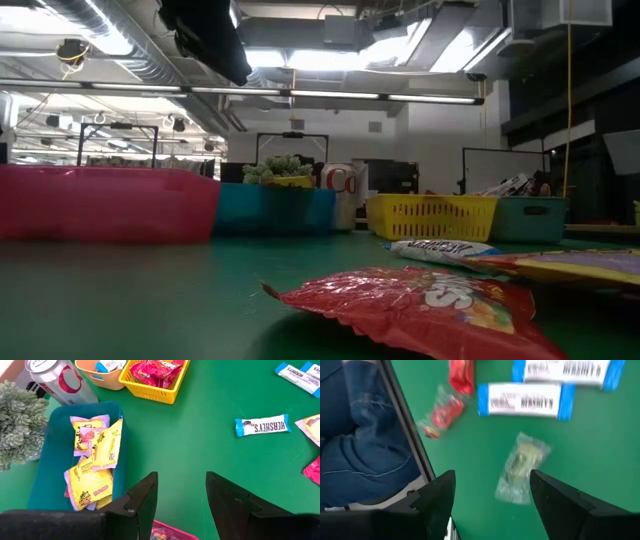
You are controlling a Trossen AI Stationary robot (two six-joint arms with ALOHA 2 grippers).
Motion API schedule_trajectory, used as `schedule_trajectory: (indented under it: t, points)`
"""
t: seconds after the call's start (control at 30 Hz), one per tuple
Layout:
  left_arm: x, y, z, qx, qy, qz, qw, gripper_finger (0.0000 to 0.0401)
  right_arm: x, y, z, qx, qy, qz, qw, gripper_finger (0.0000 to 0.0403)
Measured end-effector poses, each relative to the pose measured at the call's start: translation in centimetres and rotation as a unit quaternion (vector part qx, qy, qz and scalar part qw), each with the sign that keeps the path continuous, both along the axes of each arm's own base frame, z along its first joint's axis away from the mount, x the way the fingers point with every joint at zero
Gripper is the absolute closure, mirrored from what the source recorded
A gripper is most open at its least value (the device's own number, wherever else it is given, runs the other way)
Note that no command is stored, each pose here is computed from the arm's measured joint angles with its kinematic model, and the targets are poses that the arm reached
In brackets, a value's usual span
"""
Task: Sort candy
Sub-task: Put the transparent green candy pack into the red bin
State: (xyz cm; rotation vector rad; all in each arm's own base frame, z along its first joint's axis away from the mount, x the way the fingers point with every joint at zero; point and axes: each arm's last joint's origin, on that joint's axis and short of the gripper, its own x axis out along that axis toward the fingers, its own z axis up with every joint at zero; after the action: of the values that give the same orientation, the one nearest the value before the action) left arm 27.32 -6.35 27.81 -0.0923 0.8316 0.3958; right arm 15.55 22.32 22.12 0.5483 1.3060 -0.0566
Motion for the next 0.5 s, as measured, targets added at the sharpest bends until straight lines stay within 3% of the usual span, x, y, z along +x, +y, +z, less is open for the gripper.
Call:
schedule_trajectory:
  t: [0.27, 0.5]
  points:
    - [0.0, 0.0, 0.0, 0.000, -0.002, 0.000, 1.000, 0.0247, -2.4, 1.5, -3.0, -0.025, 0.042, -0.009, 0.999, 0.0149]
    - [0.0, 0.0, 0.0, -0.001, -0.003, 0.000, 1.000, 0.0247, -2.1, 2.3, -5.6, -0.068, 0.065, -0.008, 0.996, 0.0149]
